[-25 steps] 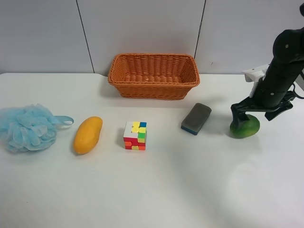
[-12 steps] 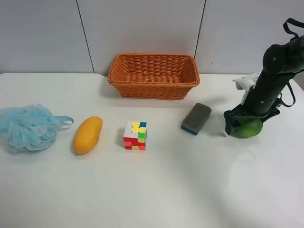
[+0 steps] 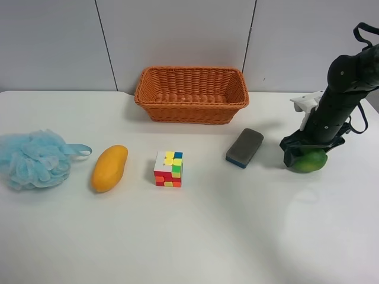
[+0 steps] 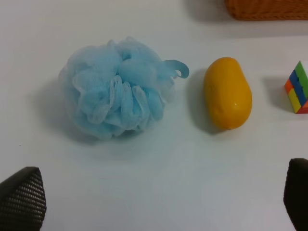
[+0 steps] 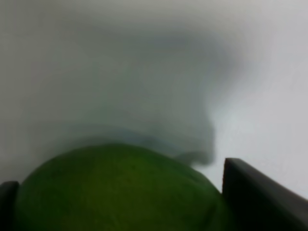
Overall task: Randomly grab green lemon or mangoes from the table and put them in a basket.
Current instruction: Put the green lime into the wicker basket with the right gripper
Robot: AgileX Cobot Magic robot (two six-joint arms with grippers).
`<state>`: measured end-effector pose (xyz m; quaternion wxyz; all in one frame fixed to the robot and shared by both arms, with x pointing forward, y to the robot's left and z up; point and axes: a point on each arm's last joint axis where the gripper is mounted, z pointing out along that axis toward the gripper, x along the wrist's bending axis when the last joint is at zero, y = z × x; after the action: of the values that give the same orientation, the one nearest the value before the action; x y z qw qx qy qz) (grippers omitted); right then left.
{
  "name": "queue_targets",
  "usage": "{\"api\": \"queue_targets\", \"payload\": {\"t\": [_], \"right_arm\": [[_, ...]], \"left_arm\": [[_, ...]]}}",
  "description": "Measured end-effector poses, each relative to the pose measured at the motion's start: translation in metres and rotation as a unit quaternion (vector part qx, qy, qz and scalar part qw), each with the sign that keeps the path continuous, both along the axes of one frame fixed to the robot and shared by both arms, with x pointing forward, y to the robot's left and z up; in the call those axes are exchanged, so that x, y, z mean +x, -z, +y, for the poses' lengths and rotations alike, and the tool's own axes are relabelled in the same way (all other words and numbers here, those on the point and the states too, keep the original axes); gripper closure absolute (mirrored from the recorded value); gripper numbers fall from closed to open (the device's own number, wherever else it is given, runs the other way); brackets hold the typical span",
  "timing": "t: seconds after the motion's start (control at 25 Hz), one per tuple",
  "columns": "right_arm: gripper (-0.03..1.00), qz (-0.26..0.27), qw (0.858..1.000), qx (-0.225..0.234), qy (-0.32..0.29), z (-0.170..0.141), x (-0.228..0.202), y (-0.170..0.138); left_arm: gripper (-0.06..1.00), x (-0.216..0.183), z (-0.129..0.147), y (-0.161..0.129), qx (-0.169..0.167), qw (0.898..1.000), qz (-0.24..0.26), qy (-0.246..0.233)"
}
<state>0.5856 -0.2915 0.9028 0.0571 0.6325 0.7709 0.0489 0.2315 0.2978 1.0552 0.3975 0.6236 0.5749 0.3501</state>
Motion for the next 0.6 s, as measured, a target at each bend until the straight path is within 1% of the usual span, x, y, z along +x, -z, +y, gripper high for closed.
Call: {"api": "queue_targets", "payload": {"t": [0.08, 0.16, 0.36, 0.48, 0.6], "right_arm": [[0.18, 0.006, 1.000, 0.008, 0.007, 0.001, -0.001, -0.006], [0.18, 0.009, 1.000, 0.021, 0.017, 0.003, -0.002, -0.019], [0.18, 0.003, 0.998, 0.051, 0.028, 0.008, 0.002, -0.070], [0.18, 0.001, 0.998, 0.057, 0.016, 0.015, 0.005, -0.100], [0.18, -0.021, 0.998, 0.058, -0.012, 0.033, 0.013, -0.128]], "left_arm": [[-0.05, 0.000, 0.000, 0.000, 0.000, 1.000, 0.000, 0.000], [-0.05, 0.000, 0.000, 0.000, 0.000, 1.000, 0.000, 0.000], [-0.05, 0.000, 0.000, 0.000, 0.000, 1.000, 0.000, 0.000], [-0.05, 0.000, 0.000, 0.000, 0.000, 1.000, 0.000, 0.000], [-0.05, 0.000, 0.000, 0.000, 0.000, 1.000, 0.000, 0.000]]}}
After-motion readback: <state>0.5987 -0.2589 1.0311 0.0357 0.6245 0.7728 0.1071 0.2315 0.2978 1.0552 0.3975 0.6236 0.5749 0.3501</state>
